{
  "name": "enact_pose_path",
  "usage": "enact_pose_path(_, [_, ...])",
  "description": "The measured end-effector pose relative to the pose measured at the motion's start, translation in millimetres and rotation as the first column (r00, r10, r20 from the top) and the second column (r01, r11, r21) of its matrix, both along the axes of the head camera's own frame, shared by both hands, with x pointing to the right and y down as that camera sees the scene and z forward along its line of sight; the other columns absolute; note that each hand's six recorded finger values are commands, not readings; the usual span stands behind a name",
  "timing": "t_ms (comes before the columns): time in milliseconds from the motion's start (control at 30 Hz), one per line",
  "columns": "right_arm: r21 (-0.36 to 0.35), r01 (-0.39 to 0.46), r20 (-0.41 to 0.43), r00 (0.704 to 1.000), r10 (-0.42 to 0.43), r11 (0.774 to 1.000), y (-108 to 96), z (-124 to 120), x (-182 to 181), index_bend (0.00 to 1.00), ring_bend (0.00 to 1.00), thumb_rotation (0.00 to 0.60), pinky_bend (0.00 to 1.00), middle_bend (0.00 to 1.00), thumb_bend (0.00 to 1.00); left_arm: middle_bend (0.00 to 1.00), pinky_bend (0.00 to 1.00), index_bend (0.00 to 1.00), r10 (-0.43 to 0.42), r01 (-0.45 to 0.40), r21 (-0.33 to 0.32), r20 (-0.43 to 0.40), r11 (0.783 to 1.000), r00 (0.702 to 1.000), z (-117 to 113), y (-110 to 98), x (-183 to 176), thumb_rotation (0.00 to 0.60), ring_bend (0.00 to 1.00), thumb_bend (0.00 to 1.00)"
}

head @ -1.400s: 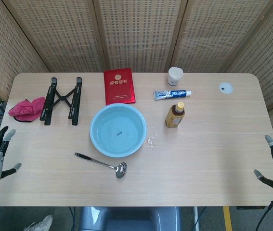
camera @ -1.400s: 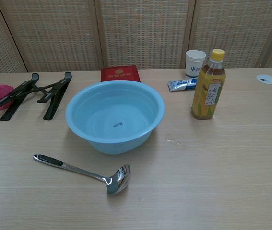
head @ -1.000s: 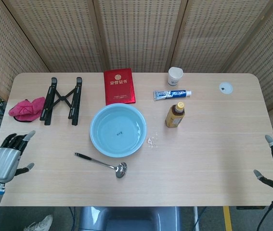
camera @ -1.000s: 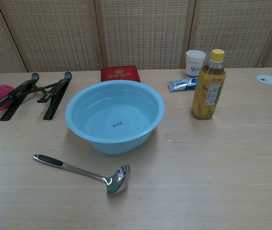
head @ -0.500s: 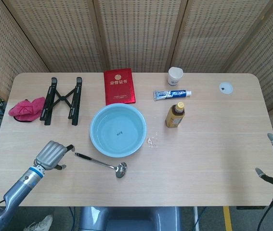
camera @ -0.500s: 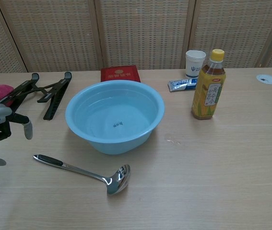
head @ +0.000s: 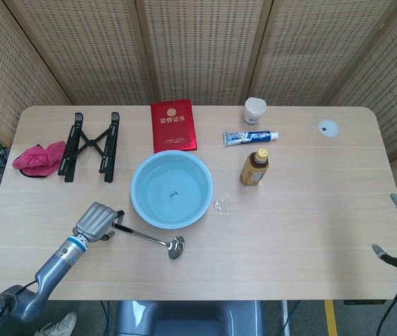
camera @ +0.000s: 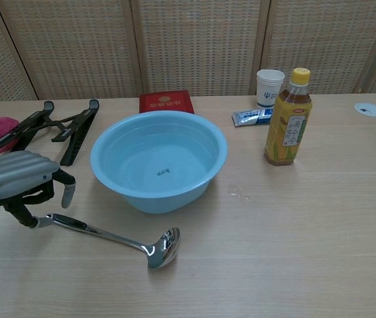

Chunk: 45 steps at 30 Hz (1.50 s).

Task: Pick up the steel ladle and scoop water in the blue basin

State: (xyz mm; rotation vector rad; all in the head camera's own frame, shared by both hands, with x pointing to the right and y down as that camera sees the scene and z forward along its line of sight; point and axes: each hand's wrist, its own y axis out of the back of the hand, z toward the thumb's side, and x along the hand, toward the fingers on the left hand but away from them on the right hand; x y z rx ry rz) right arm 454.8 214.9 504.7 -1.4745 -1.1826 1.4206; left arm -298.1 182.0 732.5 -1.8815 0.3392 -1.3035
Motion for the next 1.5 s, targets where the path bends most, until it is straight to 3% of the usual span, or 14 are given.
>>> enact_pose_path(400, [-0.006,-0.006,0.006,1.000,0.006,1.000,-1.0,0.6,2.3,0.00,0.00,0.600,0.00,0.00,0.00,0.92,1.00,0.46,0.019,-0.019,-0.040,0.010,0.999,1.000,14.4,5.7,22.1,0.600,0.93,0.37])
enact_pose_path(1133, [-0.011,-0.011,0.022,1.000,0.011,1.000,-1.5,-0.5,4.6,0.00,0.00,0.600,0.00,0.00,0.00,0.92,1.00,0.47,0.031,-0.029,-0.061,0.046,0.998,0.998,31.1,13.8,44.1,0.600,0.93,0.37])
enact_pose_path(1500, [-0.012,-0.011,0.026,1.000,0.011,1.000,-1.7,-0.5,4.8,0.00,0.00,0.600,0.00,0.00,0.00,0.92,1.00,0.60,0.014,-0.011,-0.060,0.051,0.998,0.999,32.8,13.1,43.0,0.600,0.93,0.46])
